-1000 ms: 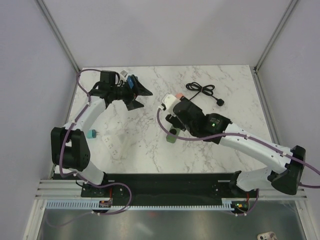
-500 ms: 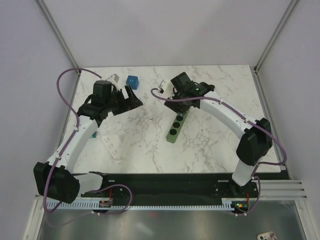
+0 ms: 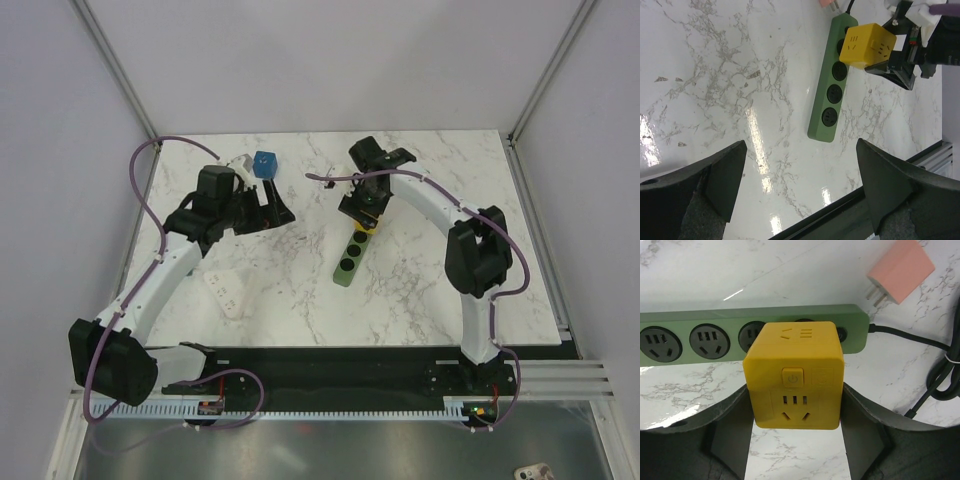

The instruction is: Insert the plug

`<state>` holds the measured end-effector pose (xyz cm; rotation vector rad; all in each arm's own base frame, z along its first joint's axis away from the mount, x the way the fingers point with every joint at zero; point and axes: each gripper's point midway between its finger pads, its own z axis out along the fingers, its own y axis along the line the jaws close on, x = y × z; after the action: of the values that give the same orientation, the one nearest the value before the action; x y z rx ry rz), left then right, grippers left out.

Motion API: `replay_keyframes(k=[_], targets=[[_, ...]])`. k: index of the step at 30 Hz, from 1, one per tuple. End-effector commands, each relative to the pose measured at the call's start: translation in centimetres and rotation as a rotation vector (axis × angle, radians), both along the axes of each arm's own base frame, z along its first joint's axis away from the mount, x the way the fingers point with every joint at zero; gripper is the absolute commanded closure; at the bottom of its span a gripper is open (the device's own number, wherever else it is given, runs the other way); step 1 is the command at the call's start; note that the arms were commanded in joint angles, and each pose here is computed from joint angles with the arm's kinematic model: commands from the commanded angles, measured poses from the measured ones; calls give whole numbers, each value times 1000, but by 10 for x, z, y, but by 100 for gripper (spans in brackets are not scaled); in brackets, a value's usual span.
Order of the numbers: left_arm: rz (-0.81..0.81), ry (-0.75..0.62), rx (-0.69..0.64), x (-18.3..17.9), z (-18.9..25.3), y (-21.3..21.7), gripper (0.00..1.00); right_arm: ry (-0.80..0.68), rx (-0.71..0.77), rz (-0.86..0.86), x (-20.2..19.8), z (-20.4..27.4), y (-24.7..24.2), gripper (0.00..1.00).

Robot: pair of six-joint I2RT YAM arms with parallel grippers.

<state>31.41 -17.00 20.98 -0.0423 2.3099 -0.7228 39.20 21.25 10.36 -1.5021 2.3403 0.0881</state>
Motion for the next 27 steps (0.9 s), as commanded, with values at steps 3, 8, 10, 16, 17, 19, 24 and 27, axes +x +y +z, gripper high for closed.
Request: replay_keyframes(k=[3,8,10,16,17,19,24,27], targets=[[-39,-62,3,5,9,-3,3,-14,68,84,13,18,9,100],[-46,-52,-1,5,7,-5,3,54,119,103,7,15,12,100],[-47,-53,-3,5,7,-5,3,66,110,102,6,10,11,100],[-49,-55,-3,5,8,-5,3,83,86,92,2,4,4,100],[-48,-56,-2,5,8,-5,3,86,82,93,1,0,2,100],[-48,-57,-3,5,8,-5,3,67,93,95,3,1,-2,100],[-48,-56,-2,4,8,-5,3,49,141,65,15,1,-10,100],[-53,-54,-5,4,7,-6,3,38,178,47,25,-1,-10,100]])
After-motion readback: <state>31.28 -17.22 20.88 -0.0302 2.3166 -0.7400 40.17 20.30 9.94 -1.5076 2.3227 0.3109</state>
